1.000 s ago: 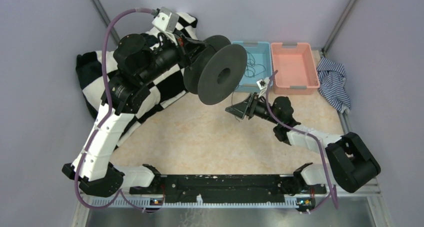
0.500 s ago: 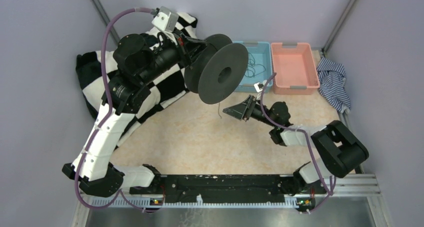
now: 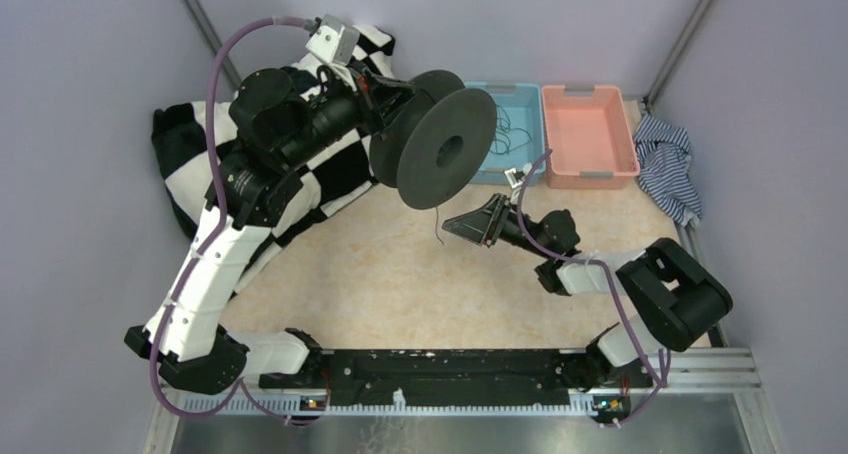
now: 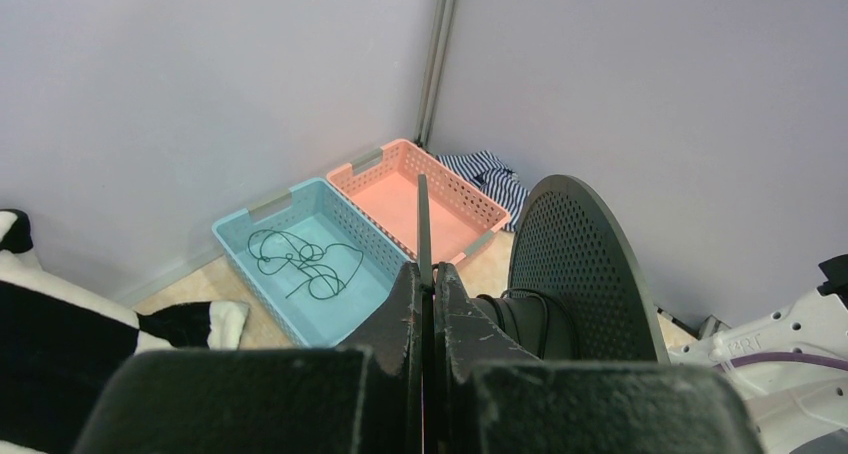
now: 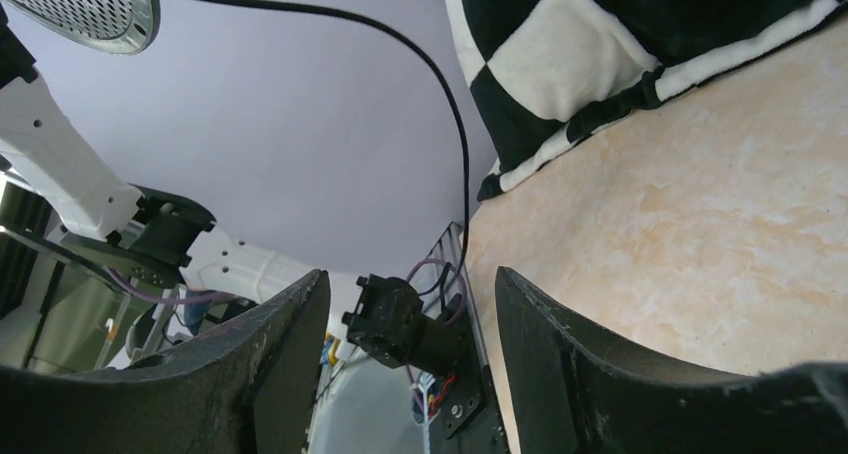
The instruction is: Wrap the cables
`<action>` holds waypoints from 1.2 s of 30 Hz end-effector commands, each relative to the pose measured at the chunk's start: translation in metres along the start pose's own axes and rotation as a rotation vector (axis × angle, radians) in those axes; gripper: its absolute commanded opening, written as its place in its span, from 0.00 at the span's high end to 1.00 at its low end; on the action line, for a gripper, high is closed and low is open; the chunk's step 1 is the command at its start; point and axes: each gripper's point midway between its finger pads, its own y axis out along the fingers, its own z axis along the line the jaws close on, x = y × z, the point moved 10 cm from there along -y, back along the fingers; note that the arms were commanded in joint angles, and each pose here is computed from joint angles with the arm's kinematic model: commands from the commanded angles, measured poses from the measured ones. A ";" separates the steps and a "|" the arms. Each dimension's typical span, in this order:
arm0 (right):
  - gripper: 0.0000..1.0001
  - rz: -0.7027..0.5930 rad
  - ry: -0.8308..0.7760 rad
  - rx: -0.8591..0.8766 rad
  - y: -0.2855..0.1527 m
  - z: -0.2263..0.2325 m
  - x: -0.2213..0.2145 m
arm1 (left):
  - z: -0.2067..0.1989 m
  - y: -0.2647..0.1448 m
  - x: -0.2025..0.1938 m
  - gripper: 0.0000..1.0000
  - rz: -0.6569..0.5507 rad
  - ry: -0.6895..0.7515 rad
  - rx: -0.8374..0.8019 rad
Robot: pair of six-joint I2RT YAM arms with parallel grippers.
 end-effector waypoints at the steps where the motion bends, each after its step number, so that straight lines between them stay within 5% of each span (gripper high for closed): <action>1: 0.39 -0.024 -0.046 0.064 0.008 0.010 0.006 | -0.007 -0.011 0.026 1.00 -0.145 0.036 -0.020; 15: 0.37 0.010 0.008 0.103 0.014 0.004 -0.002 | -0.008 -0.012 0.029 1.00 -0.158 0.050 -0.024; 19: 0.51 0.003 0.023 0.128 0.014 0.003 -0.003 | -0.007 -0.010 0.028 1.00 -0.154 0.048 -0.024; 25: 0.54 -0.004 0.034 0.131 0.012 0.001 -0.006 | -0.007 -0.009 0.028 1.00 -0.153 0.049 -0.026; 30: 0.68 0.010 0.041 0.139 0.011 0.000 -0.007 | -0.007 -0.009 0.027 1.00 -0.153 0.051 -0.028; 36: 0.48 0.050 0.053 0.151 0.018 -0.001 -0.008 | -0.006 -0.007 0.026 1.00 -0.150 0.055 -0.027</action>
